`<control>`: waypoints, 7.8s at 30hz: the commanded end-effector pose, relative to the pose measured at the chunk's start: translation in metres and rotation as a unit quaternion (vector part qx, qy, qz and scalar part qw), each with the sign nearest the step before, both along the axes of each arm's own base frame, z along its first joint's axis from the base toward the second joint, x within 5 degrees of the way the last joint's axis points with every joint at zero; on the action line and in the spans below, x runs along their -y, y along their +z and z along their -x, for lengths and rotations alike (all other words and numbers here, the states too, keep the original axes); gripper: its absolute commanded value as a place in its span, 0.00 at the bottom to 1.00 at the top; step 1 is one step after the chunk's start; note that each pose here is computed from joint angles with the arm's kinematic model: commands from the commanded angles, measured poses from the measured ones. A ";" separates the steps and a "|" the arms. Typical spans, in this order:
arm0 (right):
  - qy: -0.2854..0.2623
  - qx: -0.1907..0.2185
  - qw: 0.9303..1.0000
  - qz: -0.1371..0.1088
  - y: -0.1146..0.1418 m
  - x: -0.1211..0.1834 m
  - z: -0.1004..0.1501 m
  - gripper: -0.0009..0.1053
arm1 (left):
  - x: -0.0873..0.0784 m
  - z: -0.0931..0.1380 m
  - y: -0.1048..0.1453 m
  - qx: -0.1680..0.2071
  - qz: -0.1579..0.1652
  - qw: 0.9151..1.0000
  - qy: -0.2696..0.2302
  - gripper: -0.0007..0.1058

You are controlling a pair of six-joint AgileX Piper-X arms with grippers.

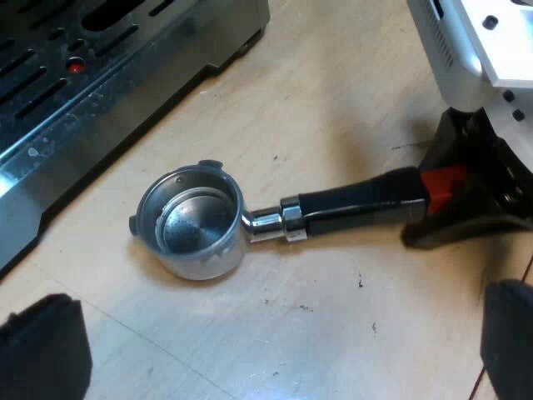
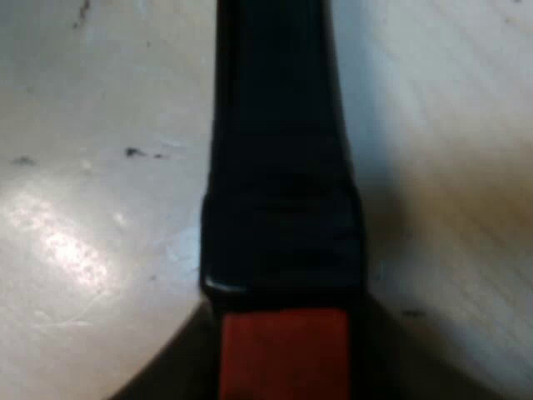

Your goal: Grind coffee beans and then tamp

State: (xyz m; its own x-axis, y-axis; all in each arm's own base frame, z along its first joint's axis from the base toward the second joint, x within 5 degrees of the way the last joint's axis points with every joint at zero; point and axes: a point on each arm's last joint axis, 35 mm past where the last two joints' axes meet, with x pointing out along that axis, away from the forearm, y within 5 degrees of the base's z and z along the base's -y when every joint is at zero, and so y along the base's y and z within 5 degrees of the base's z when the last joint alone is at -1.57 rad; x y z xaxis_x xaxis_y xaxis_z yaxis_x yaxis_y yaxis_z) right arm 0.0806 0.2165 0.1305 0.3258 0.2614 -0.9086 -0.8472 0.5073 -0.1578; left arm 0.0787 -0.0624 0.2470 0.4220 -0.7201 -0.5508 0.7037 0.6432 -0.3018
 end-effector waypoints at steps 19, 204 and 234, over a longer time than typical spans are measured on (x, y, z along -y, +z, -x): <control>0.003 -0.073 0.993 0.095 0.016 0.011 0.006 0.52 | 0.000 0.000 0.014 0.024 0.000 1.000 0.009 0.92; -0.040 0.248 0.945 -0.208 0.035 -0.001 0.019 0.59 | 0.025 -0.054 0.023 -0.113 -0.162 0.978 0.070 0.01; 0.017 0.259 0.942 -0.211 0.009 0.012 0.023 0.59 | 0.098 -0.085 0.027 -0.116 -0.215 0.969 -0.048 0.01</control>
